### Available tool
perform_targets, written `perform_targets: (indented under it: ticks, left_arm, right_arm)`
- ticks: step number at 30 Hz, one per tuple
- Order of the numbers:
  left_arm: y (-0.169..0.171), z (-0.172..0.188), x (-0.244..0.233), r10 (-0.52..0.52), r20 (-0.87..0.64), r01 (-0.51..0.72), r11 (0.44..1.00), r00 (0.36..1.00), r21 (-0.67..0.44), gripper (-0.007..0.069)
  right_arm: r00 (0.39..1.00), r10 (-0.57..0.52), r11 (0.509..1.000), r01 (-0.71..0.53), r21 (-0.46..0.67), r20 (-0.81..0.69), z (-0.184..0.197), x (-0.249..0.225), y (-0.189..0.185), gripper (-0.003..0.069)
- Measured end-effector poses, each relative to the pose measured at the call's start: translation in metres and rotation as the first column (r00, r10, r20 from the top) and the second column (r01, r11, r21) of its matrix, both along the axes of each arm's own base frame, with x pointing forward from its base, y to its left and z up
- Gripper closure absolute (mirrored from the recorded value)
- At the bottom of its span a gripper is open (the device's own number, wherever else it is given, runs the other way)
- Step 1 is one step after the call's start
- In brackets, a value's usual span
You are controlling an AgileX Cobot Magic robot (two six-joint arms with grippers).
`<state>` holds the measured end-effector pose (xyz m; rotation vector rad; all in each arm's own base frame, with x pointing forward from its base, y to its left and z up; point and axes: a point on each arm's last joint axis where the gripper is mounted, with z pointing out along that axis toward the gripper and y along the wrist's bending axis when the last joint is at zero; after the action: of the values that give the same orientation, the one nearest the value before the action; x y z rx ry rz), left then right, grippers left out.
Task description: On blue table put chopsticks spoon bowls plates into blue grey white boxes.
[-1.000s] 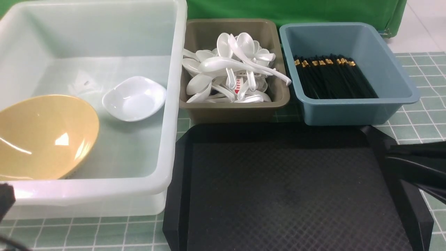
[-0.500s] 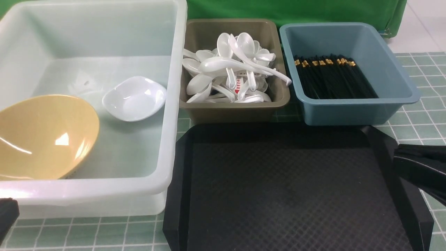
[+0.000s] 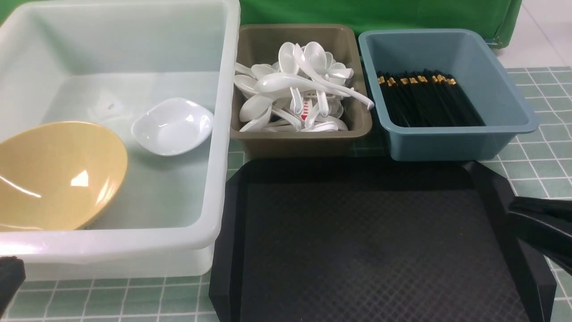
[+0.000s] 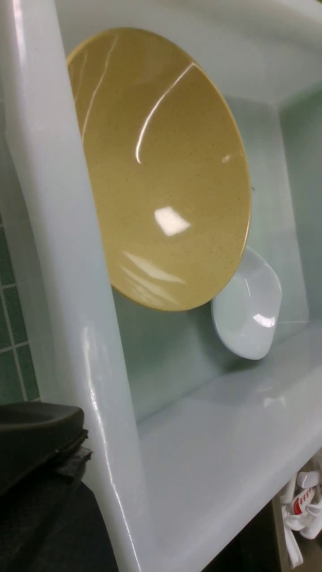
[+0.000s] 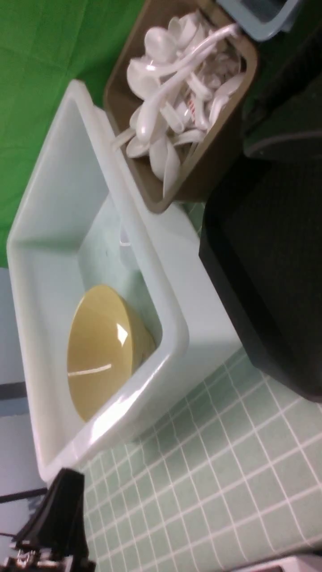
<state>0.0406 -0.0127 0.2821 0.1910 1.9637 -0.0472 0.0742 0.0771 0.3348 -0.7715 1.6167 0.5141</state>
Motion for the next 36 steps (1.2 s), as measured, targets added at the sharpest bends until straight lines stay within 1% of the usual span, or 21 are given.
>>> perform_targets:
  ticks: [1,2,5,6,7,8,10,11,12,13,15,16,17,18,20,21,27,36]
  left_arm:
    - [0.0,0.0,0.0,0.0,0.0,0.0,1.0,1.0,0.0,0.0638]
    - [0.0,0.0,0.0,0.0,0.0,0.0,1.0,1.0,0.0,0.0638]
    - [0.0,0.0,0.0,0.0,0.003,0.0,1.0,1.0,0.0,0.0638]
    - [0.0,0.0,0.0,0.0,0.003,0.0,1.0,1.0,0.0,0.0638]
    - [0.0,0.0,0.0,0.0,0.003,0.0,1.0,1.0,0.0,0.0638]
    - [0.0,0.0,0.0,0.0,0.003,0.0,1.0,1.0,0.0,0.0638]
    - [0.0,0.0,0.0,0.0,0.003,0.0,1.0,1.0,0.0,0.0638]
    - [0.0,0.0,0.0,0.0,0.003,0.0,1.0,1.0,0.0,0.0638]
    - [0.0,0.0,0.0,0.0,0.003,0.0,1.0,1.0,0.0,0.0638]
    - [0.0,0.0,0.0,0.0,0.003,0.0,1.0,1.0,0.0,0.0638]
    - [0.0,0.0,0.0,0.0,0.003,0.0,1.0,1.0,0.0,0.0638]
    - [0.0,0.0,0.0,0.0,0.003,0.0,1.0,1.0,0.0,0.0638]
    - [0.0,0.0,0.0,0.0,0.003,0.0,1.0,1.0,0.0,0.0638]
    - [0.0,0.0,0.0,0.0,0.003,0.0,1.0,1.0,0.0,0.0638]
    - [0.0,0.0,0.0,0.0,0.003,0.0,1.0,1.0,0.0,0.0638]
    - [0.0,0.0,0.0,0.0,0.003,0.0,1.0,1.0,0.0,0.0638]
    - [0.0,0.0,0.0,0.0,0.003,0.0,1.0,1.0,0.0,0.0638]
    - [0.0,0.0,0.0,0.0,0.001,0.0,1.0,1.0,-0.001,0.0638]
  right_arm:
    - [1.0,-0.027,1.0,0.027,0.016,0.009,-0.004,-0.001,-0.005,0.0615]
    - [0.994,-0.11,0.992,0.108,0.069,0.024,-0.022,-0.001,-0.016,0.0623]
    - [0.957,-0.286,0.948,0.276,0.16,0.043,-0.049,-0.003,-0.036,0.0624]
    - [0.937,-0.346,0.924,0.334,0.184,0.036,-0.062,-0.004,-0.042,0.0624]
    - [0.904,-0.427,0.887,0.41,0.214,0.038,-0.074,-0.006,-0.05,0.0624]
    - [0.877,-0.478,0.859,0.459,0.228,0.035,-0.084,-0.007,-0.055,0.0624]
    - [0.834,-0.552,0.813,0.531,0.239,0.024,-0.1,-0.009,-0.062,0.0624]
    - [0.834,-0.552,0.813,0.533,0.237,0.018,-0.102,-0.009,-0.062,0.0624]
    - [0.806,-0.592,0.784,0.571,0.245,0.014,-0.109,-0.01,-0.065,0.0624]
    - [0.79,-0.614,0.766,0.593,0.249,0.006,-0.114,-0.011,-0.067,0.0624]
    - [0.697,-0.716,0.672,0.698,0.246,-0.023,-0.133,-0.013,-0.073,0.0624]
    - [0.707,-0.706,0.679,0.69,0.25,-0.033,-0.136,-0.014,-0.075,0.0624]
    - [0.7,-0.713,0.672,0.697,0.25,-0.037,-0.137,-0.015,-0.076,0.0624]
    - [0.678,-0.734,0.648,0.718,0.255,-0.04,-0.139,-0.016,-0.078,0.0624]
    - [0.667,-0.744,0.638,0.73,0.244,-0.049,-0.141,-0.017,-0.078,0.0624]
    - [0.654,-0.751,0.632,0.751,0.189,-0.086,-0.147,-0.018,-0.079,0.0624]
    - [0.633,-0.759,0.627,0.773,0.09,-0.152,-0.158,-0.02,-0.08,0.0624]
    - [0.638,-0.756,0.633,0.77,0.083,-0.145,-0.158,-0.02,-0.08,0.0624]
